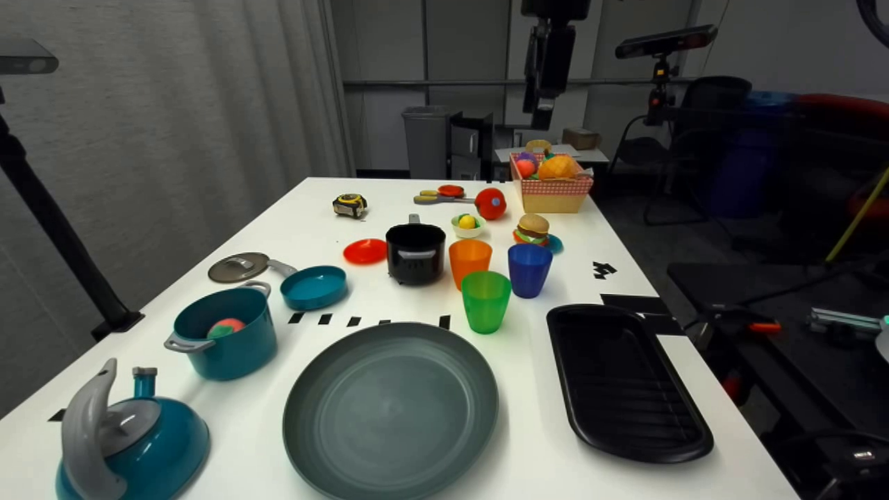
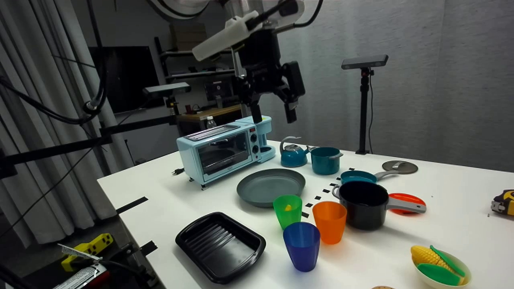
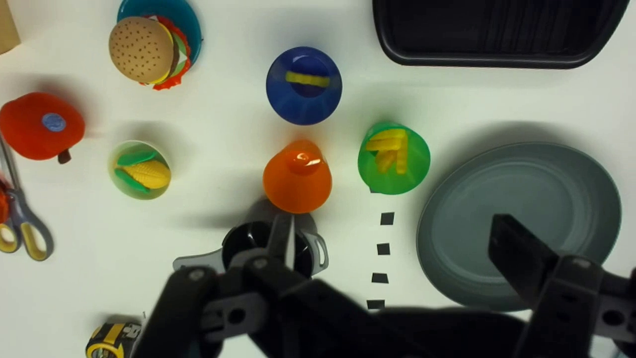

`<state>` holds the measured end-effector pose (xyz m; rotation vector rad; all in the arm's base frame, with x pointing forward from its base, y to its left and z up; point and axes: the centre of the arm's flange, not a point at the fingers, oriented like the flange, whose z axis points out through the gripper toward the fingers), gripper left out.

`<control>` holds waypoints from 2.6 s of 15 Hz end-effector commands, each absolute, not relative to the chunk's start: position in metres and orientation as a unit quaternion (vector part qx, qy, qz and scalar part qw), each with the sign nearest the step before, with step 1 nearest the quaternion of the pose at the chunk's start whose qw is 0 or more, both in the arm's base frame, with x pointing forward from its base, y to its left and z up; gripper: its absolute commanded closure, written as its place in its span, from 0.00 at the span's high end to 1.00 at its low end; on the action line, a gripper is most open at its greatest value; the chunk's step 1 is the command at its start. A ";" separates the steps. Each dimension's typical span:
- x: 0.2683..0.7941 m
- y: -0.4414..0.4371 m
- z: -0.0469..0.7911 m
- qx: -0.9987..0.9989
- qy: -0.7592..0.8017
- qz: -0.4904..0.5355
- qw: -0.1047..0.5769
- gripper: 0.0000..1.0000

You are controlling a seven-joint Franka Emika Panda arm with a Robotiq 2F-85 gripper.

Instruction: Pour the things in the green cup onto the plate

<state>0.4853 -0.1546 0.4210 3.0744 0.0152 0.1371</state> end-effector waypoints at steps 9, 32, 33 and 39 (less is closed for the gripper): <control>0.472 -0.147 0.371 1.000 0.009 0.007 0.023 1.00; 0.505 -0.115 0.195 0.993 0.050 0.090 0.059 1.00; 0.508 -0.117 0.190 0.993 0.051 0.091 0.057 1.00; 0.529 -0.122 0.175 0.993 0.059 0.087 0.046 1.00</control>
